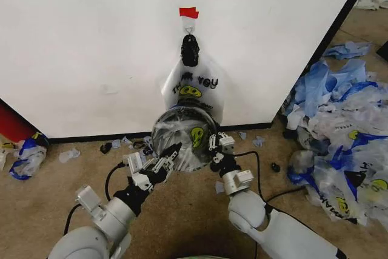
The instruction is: Pick up the garbage bag from the wall and place it over the trash bin.
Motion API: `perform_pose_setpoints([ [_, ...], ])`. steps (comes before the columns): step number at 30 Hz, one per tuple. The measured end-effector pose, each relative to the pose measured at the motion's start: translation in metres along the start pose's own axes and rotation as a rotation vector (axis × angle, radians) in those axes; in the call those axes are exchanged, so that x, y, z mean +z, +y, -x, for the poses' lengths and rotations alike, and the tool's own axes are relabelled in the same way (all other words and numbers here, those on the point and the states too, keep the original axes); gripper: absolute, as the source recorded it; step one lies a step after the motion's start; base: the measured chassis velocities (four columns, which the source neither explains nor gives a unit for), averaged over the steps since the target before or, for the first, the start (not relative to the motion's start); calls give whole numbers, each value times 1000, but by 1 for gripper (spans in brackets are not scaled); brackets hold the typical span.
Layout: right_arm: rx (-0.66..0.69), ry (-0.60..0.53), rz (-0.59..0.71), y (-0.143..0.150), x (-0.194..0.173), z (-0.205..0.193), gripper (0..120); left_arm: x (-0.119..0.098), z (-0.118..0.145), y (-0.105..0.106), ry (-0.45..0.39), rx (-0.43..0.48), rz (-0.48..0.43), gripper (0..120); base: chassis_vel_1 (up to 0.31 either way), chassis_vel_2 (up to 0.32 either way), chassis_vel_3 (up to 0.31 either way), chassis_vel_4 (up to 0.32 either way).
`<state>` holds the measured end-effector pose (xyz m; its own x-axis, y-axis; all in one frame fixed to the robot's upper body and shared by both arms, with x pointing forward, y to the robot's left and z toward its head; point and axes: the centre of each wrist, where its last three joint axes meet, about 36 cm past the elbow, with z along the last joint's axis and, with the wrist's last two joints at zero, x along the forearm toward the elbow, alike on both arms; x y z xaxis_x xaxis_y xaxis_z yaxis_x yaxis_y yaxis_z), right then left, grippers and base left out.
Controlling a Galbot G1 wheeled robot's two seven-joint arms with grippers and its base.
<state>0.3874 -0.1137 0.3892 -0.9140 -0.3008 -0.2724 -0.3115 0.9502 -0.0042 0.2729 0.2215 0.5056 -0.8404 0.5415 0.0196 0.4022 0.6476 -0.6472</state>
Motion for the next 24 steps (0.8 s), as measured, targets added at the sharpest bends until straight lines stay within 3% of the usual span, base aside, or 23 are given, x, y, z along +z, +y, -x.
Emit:
perform_pose_setpoints([
  [3, -5, -9, -10, 3, 2, 1, 0, 2, 4, 3, 5, -2, -8, 0, 0, 0, 0, 0],
  [8, -34, -46, -50, 9, 8, 3, 0, 10, 19, 17, 12, -29, -8, 0, 0, 0, 0, 0],
  [17, -62, -58, -72, 15, 11, 3, 0, 2, 53, 56, -22, -173, 57, 0, 0, 0, 0, 0],
  [24, -76, -88, -122, 15, 10, 2, 0, -2, 80, 60, -11, -255, 51, 0, 0, 0, 0, 0],
])
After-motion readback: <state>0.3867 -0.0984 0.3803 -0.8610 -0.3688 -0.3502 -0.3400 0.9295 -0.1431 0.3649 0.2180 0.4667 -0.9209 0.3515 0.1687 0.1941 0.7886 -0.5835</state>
